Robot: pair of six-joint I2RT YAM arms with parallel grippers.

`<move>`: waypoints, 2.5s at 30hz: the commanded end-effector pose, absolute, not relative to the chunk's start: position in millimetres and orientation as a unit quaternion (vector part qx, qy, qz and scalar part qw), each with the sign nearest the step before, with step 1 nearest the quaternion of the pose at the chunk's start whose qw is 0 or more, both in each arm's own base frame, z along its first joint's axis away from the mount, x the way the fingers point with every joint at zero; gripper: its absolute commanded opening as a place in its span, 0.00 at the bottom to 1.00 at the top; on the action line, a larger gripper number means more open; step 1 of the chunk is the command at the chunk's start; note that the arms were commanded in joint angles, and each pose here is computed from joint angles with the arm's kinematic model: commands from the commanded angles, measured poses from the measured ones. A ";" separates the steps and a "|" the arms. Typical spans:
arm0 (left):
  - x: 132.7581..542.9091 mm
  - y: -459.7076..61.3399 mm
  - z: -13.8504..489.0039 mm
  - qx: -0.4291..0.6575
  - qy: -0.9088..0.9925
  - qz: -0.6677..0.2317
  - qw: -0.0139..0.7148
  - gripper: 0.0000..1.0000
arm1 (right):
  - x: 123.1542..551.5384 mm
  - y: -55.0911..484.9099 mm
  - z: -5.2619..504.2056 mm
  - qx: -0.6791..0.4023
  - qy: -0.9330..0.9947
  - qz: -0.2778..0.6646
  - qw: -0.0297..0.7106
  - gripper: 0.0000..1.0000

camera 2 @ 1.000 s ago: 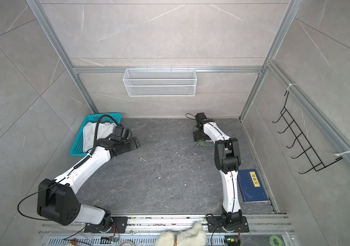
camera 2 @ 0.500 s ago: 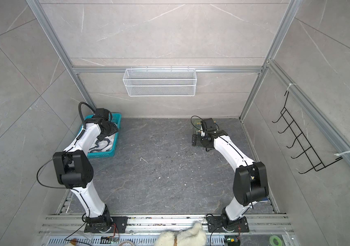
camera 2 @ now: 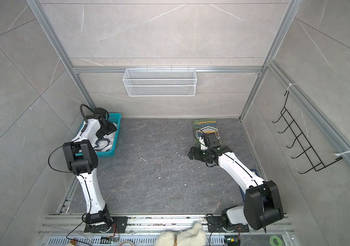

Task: Fold and stack tank tops
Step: Pick up the tank top from the basket, then place the tank top at the center of the table.

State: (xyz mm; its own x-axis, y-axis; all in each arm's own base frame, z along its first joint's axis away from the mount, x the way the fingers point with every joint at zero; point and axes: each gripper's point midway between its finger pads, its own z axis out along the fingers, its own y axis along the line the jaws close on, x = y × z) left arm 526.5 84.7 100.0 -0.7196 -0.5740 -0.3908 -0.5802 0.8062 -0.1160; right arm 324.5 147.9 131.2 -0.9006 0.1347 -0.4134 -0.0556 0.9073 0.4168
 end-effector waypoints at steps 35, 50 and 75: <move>384.1 -5.1 535.2 -0.126 0.740 -0.233 0.618 0.00 | 300.9 136.3 162.9 0.057 0.939 0.219 0.259 0.92; 338.9 -216.4 435.7 0.022 0.818 -0.293 0.494 0.00 | 294.5 126.3 170.4 0.073 0.932 0.212 0.285 0.92; 293.7 -256.7 198.9 0.080 0.932 -0.188 0.300 0.90 | 279.9 144.8 132.7 0.069 0.941 0.233 0.234 0.92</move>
